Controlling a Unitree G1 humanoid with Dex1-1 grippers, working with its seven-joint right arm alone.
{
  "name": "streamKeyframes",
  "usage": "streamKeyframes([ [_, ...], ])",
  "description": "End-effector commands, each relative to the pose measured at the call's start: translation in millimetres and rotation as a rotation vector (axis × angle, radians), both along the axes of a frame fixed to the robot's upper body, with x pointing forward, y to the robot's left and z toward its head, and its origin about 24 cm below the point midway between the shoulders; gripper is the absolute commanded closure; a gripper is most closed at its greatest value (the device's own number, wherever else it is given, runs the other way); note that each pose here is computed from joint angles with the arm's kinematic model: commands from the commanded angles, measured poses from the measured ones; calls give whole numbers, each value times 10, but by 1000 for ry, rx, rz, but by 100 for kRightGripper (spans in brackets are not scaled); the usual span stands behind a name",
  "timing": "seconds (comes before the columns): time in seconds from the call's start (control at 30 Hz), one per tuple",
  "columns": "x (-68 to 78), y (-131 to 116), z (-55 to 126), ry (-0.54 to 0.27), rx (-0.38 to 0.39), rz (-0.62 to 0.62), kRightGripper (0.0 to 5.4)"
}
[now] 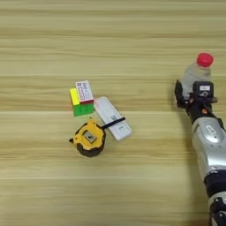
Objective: Move the objects on the table
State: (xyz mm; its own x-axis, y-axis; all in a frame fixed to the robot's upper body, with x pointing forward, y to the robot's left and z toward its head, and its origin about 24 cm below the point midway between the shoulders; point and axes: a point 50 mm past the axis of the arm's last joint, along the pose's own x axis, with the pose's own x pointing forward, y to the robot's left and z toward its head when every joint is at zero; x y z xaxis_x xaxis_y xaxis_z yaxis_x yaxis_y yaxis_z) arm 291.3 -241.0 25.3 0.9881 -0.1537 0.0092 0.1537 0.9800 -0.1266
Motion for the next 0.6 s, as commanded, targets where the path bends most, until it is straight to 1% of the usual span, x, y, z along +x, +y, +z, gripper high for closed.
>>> streamKeyframes([
  [0.03, 15, -227, 130, -35, -36, -64, 223],
  [0.23, -19, -316, 98, -26, -38, -93, 223],
  [0.4, -18, -301, 82, -25, -37, -90, 223],
  [0.47, -18, -287, 73, -21, -37, -85, 184],
  [0.5, -18, -282, 69, -20, -37, -83, 181],
  [0.6, -19, -272, 65, -19, -38, -80, 139],
])
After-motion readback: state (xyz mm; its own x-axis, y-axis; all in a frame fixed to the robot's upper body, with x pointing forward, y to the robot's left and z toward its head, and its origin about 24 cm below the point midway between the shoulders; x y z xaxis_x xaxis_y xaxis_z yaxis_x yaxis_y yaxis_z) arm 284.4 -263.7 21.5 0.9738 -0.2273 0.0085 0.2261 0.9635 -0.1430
